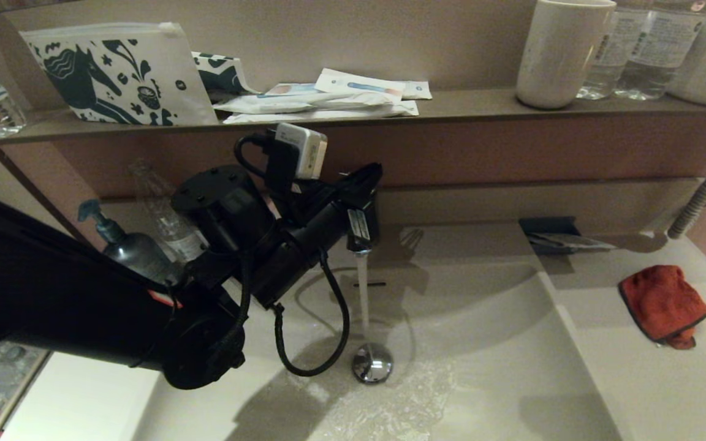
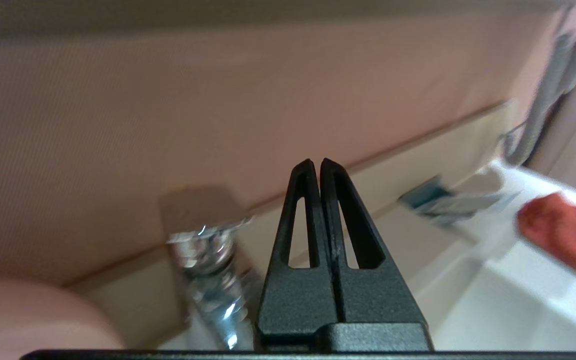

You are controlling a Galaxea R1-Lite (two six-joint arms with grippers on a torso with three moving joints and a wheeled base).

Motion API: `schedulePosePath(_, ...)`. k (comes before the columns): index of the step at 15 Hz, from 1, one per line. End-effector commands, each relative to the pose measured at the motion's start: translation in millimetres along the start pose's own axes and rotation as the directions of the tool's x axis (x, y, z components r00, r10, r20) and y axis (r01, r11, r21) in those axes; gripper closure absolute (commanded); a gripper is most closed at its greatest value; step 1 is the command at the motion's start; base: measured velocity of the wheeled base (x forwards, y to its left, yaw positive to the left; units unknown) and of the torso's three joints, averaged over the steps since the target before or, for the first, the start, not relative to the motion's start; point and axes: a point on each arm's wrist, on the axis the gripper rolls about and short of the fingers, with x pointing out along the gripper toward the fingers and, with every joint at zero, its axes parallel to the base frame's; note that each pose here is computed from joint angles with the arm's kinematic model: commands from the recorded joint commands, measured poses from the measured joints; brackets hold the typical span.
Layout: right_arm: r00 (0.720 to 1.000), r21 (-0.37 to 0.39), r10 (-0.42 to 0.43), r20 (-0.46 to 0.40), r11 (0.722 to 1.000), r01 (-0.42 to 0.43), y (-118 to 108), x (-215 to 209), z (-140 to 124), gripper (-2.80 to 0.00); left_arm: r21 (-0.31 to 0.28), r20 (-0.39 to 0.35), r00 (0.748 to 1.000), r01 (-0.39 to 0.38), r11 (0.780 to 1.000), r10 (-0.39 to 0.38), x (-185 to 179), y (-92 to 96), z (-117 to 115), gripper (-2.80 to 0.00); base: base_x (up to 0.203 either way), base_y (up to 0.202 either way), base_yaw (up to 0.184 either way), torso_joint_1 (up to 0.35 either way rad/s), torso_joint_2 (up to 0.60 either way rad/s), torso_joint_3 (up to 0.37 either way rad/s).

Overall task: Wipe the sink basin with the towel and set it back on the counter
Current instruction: Turn off the faucet

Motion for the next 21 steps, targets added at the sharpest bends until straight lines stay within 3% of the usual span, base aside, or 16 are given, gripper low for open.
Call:
schedulePosePath(1,1.0,0.0,0.0,0.001,1.0,0.0,0,0,0,0.0,0.01,-0.024,1.0,-0.005,1.0,0.005,1,1.2,-9,0.0,0.0,0.0,0.0,0.0,0.0,0.0)
schedulePosePath(7,1.0,0.0,0.0,0.001,1.0,0.0,0,0,0,0.0,0.01,-0.108,0.994,-0.016,1.0,0.017,-14,-1.1,-25,0.0,0.0,0.0,0.0,0.0,0.0,0.0)
schedulePosePath(12,1.0,0.0,0.0,0.001,1.0,0.0,0,0,0,0.0,0.002,-0.038,0.999,0.006,1.0,-0.006,-26,-8.6,6,0.0,0.0,0.0,0.0,0.0,0.0,0.0)
schedulePosePath(17,1.0,0.0,0.0,0.001,1.0,0.0,0,0,0,0.0,0.013,-0.007,1.0,-0.024,1.0,0.024,-15,2.5,10,0.0,0.0,0.0,0.0,0.0,0.0,0.0)
schedulePosePath(21,1.0,0.0,0.0,0.001,1.0,0.0,0,0,0,0.0,0.045,-0.034,0.994,-0.099,0.994,0.101,-2,32.5,10,0.0,0.0,0.0,0.0,0.0,0.0,0.0)
